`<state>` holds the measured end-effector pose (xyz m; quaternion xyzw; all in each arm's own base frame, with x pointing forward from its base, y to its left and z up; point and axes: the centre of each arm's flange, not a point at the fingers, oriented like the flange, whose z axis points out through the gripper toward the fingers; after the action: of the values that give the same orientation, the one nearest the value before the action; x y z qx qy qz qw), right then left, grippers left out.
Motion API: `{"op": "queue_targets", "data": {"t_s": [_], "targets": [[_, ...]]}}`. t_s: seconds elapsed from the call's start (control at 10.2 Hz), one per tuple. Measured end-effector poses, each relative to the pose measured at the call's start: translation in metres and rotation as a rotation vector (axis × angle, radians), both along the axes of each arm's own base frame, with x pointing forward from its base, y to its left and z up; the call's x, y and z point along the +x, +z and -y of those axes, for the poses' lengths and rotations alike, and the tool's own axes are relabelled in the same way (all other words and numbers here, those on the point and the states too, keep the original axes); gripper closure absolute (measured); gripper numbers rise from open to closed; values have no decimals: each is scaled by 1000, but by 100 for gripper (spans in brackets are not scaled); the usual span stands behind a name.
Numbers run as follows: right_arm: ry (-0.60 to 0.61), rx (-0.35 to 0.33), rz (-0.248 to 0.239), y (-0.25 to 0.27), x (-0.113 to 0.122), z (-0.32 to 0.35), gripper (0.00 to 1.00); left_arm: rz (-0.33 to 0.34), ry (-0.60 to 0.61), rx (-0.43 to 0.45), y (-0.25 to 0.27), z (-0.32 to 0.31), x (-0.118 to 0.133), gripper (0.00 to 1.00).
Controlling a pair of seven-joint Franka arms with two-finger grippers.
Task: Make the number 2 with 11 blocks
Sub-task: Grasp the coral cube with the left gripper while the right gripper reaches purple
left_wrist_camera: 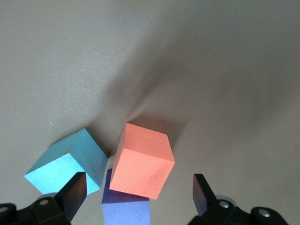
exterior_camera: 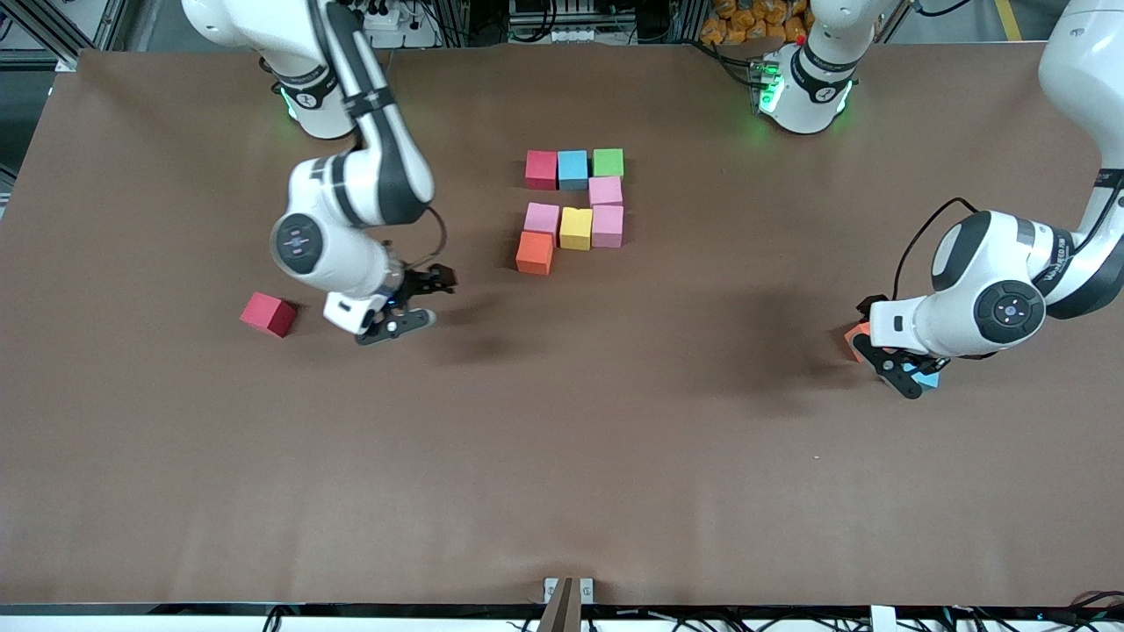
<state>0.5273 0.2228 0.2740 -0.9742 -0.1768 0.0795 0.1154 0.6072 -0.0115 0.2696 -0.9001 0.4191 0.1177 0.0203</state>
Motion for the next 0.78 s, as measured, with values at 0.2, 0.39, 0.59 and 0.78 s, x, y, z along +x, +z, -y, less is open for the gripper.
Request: {"op": "queue_targets", "data": {"t_s": [0.2, 0.39, 0.59, 0.78], "targets": [[13, 0, -26, -11, -13, 23, 0, 18, -3, -9, -12, -3, -3, 0], [-61, -28, -26, -19, -14, 53, 0, 28, -1, -16, -23, -9, -7, 0], [-203, -66, -43, -24, -14, 86, 0, 30, -22, -3, -33, -12, -9, 0], [-304, -91, -64, -28, -17, 102, 0, 24, -21, -3, -43, -18, -15, 0]]}}
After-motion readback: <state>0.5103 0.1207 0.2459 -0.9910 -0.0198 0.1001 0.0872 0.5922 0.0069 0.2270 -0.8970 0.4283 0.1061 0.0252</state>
